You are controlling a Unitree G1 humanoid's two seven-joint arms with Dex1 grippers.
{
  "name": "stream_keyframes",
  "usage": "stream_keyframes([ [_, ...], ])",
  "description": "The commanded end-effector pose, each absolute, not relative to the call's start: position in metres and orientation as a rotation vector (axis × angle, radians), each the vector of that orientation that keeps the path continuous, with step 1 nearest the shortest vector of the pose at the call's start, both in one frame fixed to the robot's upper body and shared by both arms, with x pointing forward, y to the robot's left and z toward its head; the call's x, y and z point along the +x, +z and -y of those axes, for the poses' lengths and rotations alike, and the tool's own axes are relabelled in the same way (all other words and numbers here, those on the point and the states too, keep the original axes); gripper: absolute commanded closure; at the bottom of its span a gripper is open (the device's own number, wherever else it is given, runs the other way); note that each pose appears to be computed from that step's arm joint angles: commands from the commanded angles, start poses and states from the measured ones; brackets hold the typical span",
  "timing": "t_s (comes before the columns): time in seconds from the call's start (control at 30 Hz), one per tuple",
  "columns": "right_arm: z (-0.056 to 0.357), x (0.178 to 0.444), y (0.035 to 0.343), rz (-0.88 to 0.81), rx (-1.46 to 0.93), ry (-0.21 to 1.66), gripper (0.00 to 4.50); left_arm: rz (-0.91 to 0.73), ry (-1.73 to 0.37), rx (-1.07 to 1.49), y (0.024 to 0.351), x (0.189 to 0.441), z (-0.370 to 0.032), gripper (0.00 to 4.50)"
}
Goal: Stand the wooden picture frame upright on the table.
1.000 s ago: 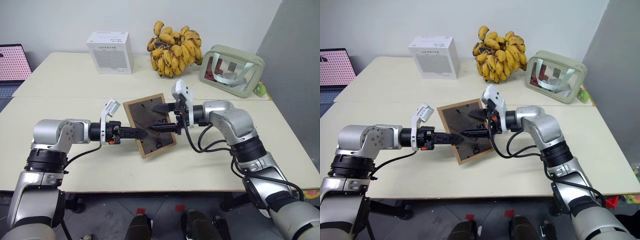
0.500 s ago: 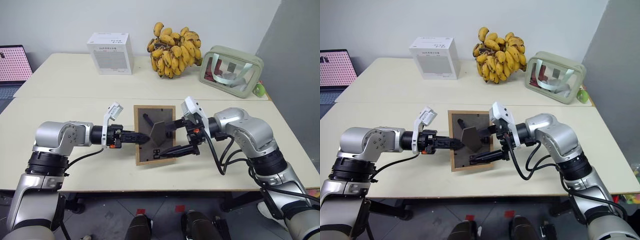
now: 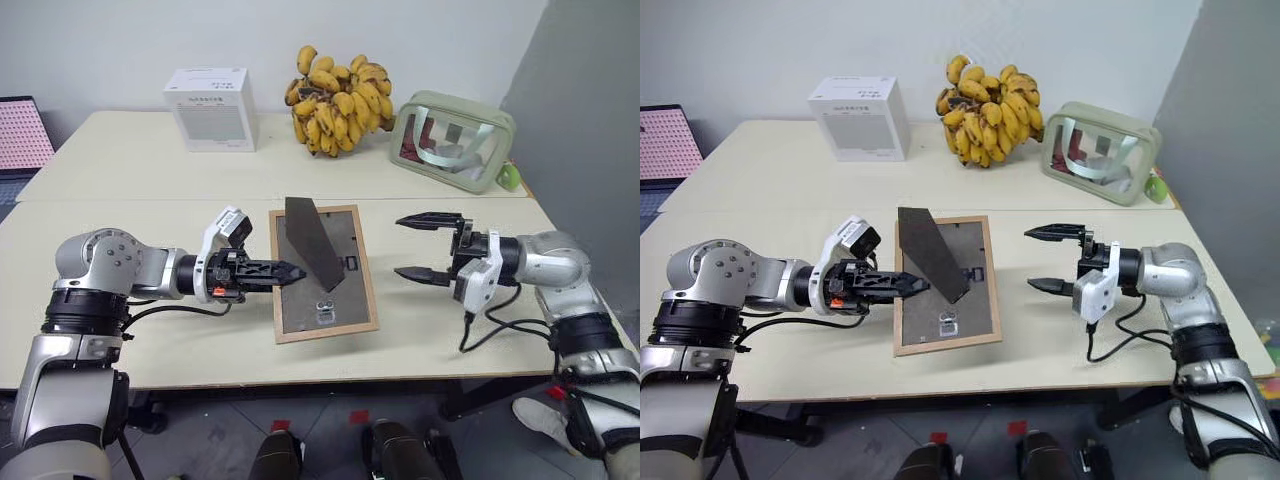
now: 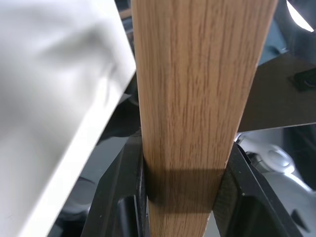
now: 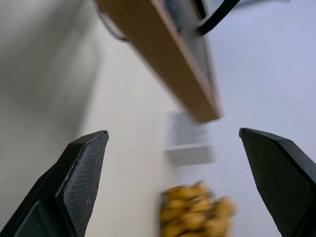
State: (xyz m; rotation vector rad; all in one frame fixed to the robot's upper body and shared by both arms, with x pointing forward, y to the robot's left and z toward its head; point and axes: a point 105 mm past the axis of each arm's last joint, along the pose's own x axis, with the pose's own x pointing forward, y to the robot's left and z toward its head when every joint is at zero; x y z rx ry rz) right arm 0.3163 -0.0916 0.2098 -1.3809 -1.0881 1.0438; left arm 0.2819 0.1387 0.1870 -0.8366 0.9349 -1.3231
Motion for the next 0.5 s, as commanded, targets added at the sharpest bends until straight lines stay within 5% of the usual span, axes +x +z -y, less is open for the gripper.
stream_keyframes([
  [0.03,0.073,0.319,0.231,1.264,-1.393,0.944,0.02,-0.912,-1.395,-0.853,0.204,0.275,-0.132,3.13],
  [0.17,0.055,0.311,0.243,1.408,-1.343,0.929,0.02,-0.908,-1.391,-0.879,0.204,0.275,-0.128,3.13],
  [0.5,0.054,0.307,0.23,1.434,-1.359,0.989,2.05,-0.89,-1.386,-0.847,0.199,0.264,-0.123,3.13],
])
